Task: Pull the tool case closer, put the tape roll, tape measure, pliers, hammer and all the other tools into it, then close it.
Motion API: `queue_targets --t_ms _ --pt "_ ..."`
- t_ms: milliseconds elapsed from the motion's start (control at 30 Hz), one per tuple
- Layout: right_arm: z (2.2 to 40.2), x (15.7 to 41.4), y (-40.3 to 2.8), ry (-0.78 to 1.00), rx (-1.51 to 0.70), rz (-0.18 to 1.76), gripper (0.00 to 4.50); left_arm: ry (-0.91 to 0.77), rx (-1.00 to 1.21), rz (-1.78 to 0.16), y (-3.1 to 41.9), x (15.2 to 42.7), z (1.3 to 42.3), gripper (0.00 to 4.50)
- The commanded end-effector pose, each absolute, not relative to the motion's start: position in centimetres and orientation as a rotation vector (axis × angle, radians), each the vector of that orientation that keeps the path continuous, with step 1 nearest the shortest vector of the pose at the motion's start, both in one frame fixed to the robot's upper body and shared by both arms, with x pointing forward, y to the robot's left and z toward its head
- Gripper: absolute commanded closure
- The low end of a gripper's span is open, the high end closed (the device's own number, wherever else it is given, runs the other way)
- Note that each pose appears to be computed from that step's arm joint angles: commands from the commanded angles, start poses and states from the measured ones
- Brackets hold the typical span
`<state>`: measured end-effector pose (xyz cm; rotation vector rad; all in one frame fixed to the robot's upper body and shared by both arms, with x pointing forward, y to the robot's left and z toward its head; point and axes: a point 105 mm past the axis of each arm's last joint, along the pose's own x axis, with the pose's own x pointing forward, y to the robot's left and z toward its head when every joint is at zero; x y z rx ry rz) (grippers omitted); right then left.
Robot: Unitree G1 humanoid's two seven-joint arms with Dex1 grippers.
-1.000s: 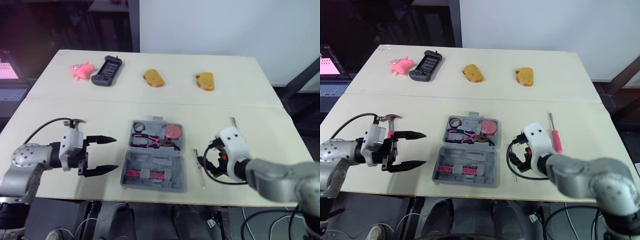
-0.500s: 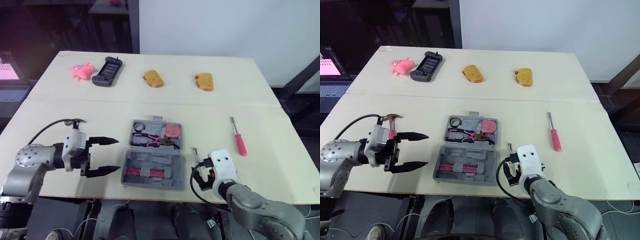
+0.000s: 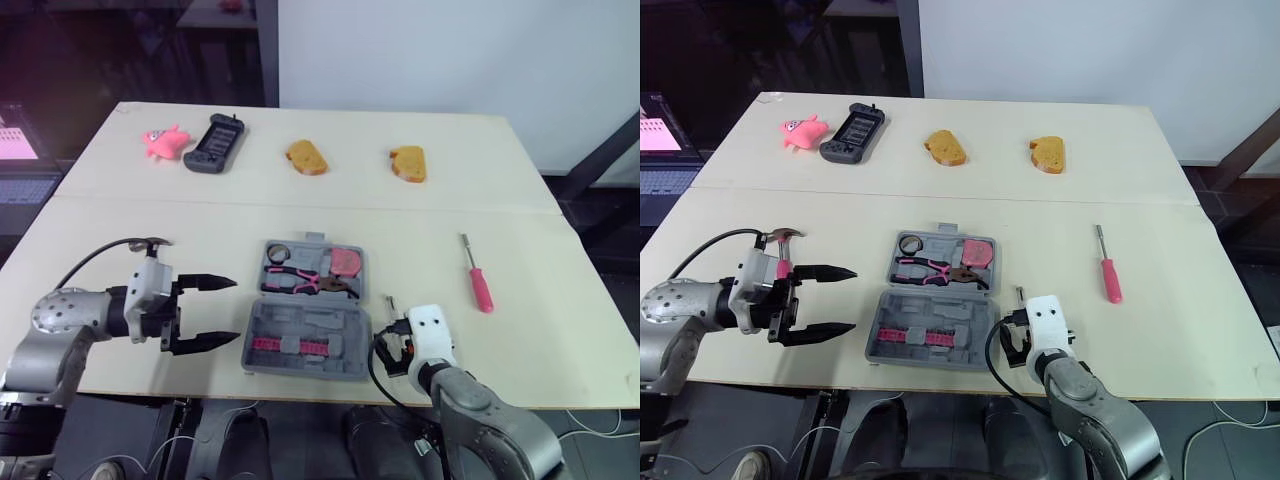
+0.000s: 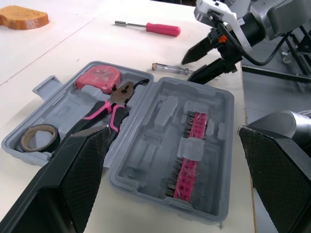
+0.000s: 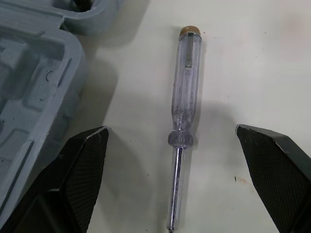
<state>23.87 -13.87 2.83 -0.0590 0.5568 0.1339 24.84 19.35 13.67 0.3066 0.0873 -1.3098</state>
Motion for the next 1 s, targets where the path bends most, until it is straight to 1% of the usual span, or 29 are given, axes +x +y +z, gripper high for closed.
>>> queue_targets --t_ms 33,67,100,133,300,333,367,500,633,733,800,833,867,967,1000 --pt "1.6 23.5 -15.0 0.612 -0.047 0.094 0.06 0.059 0.336 -1.301 19.6 24.9 14.6 0.0" --pt "1.5 23.5 -15.1 0.617 -0.034 0.088 0.58 0.06 0.336 -1.301 19.6 24.9 14.6 0.0" --pt "1.4 23.5 -15.2 0.623 -0.033 0.081 0.84 0.061 0.335 -1.301 19.5 24.9 14.6 0.0" --pt "1.4 23.5 -15.3 0.627 -0.04 0.082 1.28 0.061 0.336 -1.301 19.5 24.8 14.6 0.0" --pt "1.3 23.3 -15.3 0.636 -0.065 0.087 3.78 0.06 0.336 -1.3 19.5 24.9 14.7 0.0" --pt "1.3 23.3 -15.3 0.636 -0.068 0.089 4.2 0.06 0.336 -1.3 19.5 24.9 14.6 0.0" --pt "1.3 23.3 -15.3 0.635 -0.071 0.089 4.37 0.06 0.336 -1.3 19.5 24.9 14.7 0.0" --pt "2.5 24.0 -14.4 0.567 -0.104 0.139 4.37 0.062 0.335 -1.3 19.5 24.8 14.7 0.0" --pt "3.9 24.5 -13.7 0.506 -0.2 0.216 4.37 0.063 0.335 -1.296 19.6 24.9 14.7 0.0" --pt "6.2 25.2 -14.0 0.441 -0.287 0.281 4.37 0.064 0.329 -1.294 19.9 24.8 14.8 0.0" --pt "8.7 25.9 -14.0 0.396 -0.335 0.359 4.37 0.066 0.328 -1.295 20.1 24.7 14.8 0.0" --pt "10.9 26.1 -13.1 0.368 -0.383 0.496 4.37 0.055 0.323 -1.298 20.4 24.7 14.9 0.0" --pt "12.3 26.1 -12.4 0.358 -0.423 0.593 4.37 0.047 0.32 -1.3 20.6 24.6 15.0 0.0" --pt "14.8 25.8 -11.1 0.387 -0.507 0.787 4.37 0.038 0.316 -1.294 21.0 24.8 15.0 0.0" --pt "15.9 25.4 -10.0 0.422 -0.55 0.907 4.37 0.038 0.319 -1.293 21.4 24.8 14.9 0.0"
